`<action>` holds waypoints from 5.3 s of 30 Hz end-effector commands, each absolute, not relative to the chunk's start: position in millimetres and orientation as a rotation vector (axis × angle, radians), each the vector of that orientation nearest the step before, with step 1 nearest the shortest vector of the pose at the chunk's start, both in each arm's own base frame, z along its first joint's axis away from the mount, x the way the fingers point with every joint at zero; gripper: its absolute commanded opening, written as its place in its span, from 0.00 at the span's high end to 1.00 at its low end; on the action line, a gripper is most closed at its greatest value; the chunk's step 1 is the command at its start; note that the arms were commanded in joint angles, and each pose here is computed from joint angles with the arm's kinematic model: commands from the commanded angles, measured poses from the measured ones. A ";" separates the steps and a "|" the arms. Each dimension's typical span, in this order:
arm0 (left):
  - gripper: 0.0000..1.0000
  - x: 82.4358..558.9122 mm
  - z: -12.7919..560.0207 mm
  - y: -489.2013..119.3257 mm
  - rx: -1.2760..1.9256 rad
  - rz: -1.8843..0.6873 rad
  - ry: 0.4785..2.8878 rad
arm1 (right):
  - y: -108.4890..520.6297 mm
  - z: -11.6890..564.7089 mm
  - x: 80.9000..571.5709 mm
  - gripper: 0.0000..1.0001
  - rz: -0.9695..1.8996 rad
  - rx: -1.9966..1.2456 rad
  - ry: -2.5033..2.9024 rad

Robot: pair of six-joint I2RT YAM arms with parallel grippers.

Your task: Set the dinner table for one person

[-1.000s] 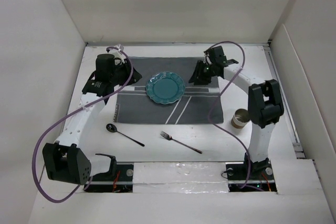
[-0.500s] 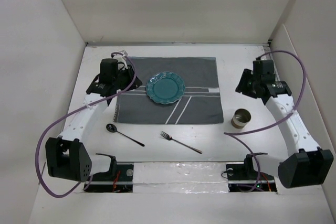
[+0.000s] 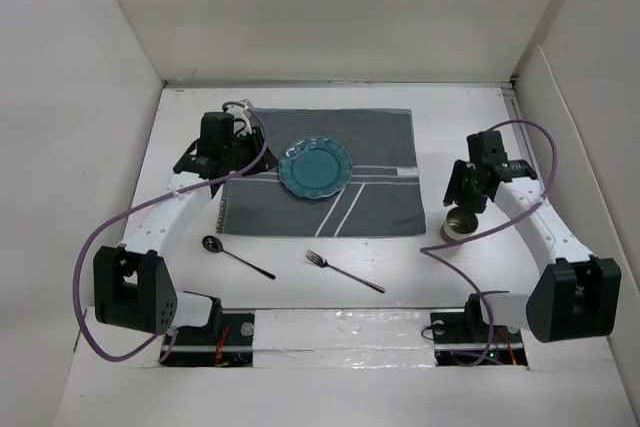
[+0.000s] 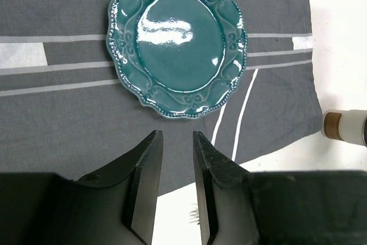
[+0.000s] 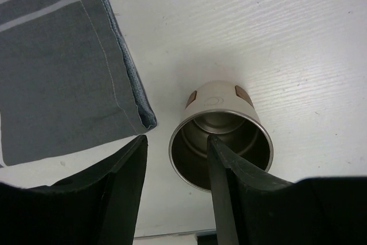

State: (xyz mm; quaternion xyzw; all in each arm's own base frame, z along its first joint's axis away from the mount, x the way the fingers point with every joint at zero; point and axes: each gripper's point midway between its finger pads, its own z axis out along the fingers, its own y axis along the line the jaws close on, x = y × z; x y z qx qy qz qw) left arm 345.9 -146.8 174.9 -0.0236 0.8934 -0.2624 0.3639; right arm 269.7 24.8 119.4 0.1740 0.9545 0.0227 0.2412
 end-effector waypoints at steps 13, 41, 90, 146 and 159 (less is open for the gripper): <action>0.75 351.3 198.6 -152.9 -0.030 -0.720 2.211 | 31.8 91.6 284.1 0.80 0.034 0.406 2.664; 0.86 335.6 214.5 -176.0 0.013 -0.670 2.174 | 137.5 194.3 535.3 1.00 0.060 0.071 2.384; 0.86 334.3 435.5 -145.4 -0.085 -0.608 1.694 | 296.1 122.4 193.8 0.55 0.628 -0.785 2.380; 0.68 231.2 420.6 -154.6 -0.143 -0.824 1.827 | 525.5 131.4 362.1 1.00 0.665 -0.303 2.372; 0.67 225.0 408.2 -144.1 -0.128 -0.733 1.863 | 538.9 95.5 429.6 1.00 0.837 0.036 2.343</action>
